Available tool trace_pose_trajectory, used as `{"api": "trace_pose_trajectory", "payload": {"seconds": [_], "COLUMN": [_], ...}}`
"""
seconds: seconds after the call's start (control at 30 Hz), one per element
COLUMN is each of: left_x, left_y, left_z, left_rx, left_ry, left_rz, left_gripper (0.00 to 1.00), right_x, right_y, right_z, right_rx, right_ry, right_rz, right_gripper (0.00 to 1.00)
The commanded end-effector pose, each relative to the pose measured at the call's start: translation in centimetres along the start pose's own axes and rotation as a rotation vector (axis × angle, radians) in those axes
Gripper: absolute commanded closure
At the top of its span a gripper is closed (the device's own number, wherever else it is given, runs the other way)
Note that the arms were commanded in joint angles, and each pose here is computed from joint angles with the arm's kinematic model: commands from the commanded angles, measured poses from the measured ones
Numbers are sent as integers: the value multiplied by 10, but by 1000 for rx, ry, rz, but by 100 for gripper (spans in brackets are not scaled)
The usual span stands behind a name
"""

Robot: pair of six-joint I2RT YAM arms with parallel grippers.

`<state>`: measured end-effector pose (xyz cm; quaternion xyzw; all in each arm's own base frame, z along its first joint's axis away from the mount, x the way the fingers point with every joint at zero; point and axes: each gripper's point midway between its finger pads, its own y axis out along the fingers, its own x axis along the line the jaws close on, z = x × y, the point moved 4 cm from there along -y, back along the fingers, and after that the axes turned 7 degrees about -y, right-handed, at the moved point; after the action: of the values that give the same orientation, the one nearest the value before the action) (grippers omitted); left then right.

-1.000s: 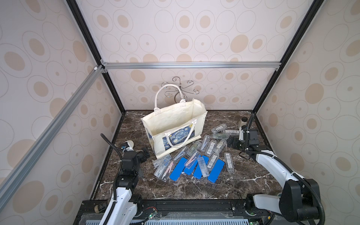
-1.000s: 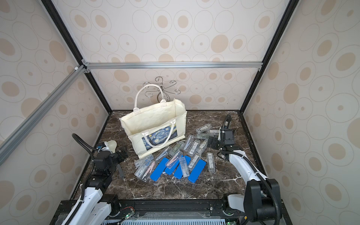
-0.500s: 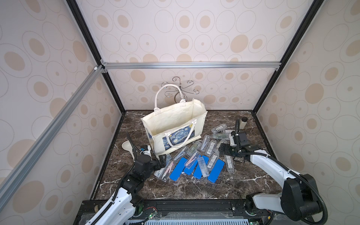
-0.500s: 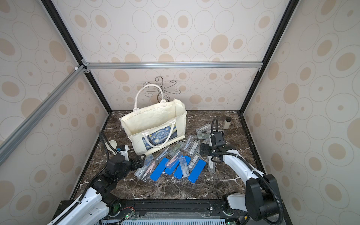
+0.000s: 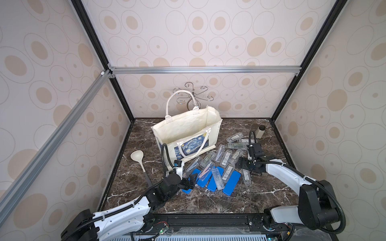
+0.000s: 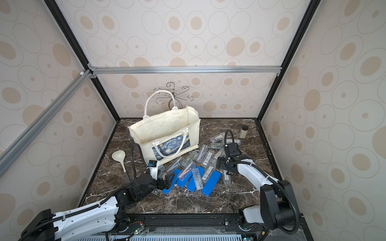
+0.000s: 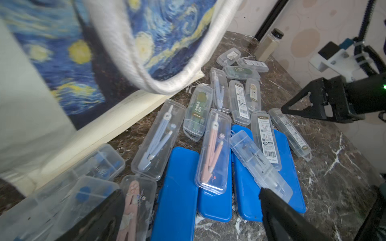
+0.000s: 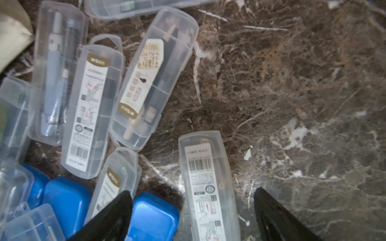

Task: Put the compass set into the canvas bag
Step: Pick up the compass set at the center of the board.

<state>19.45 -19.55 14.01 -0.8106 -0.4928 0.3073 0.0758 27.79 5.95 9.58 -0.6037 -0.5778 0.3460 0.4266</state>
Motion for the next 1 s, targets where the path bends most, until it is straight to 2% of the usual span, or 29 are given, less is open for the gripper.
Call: {"api": "trace_pose_trajectory", "payload": {"seconds": [0.0,0.2,0.33,0.47,0.6,0.7,0.8,0.87,0.97], "left_x": [-34,-58,-68,-78,-86,-89,-83,-89,-103], "left_y": [7,34,37,40,48,44,38,38,46], "left_z": [-42,-46,-50,-49,-47,-50,-53,-55,-49], "left_rx": [-162,-145,-183,-195,-187,-246,-313,-302,-222], "left_ry": [38,107,129,181,176,152,110,139,243], "left_rz": [64,69,115,160,190,246,248,265,303], "left_gripper": [0,0,0,0,0,0,0,0,0], "right_x": [-15,-20,-18,-14,-11,-9,-8,-8,-7], "right_y": [5,13,21,26,28,29,33,36,39], "right_z": [17,24,25,26,24,23,22,22,22], "right_rx": [62,85,104,112,114,109,120,129,135], "right_ry": [21,23,15,12,1,-7,-17,-17,-14], "right_rz": [93,123,112,89,74,59,61,61,55], "right_gripper": [10,15,23,27,30,31,31,31,40]}}
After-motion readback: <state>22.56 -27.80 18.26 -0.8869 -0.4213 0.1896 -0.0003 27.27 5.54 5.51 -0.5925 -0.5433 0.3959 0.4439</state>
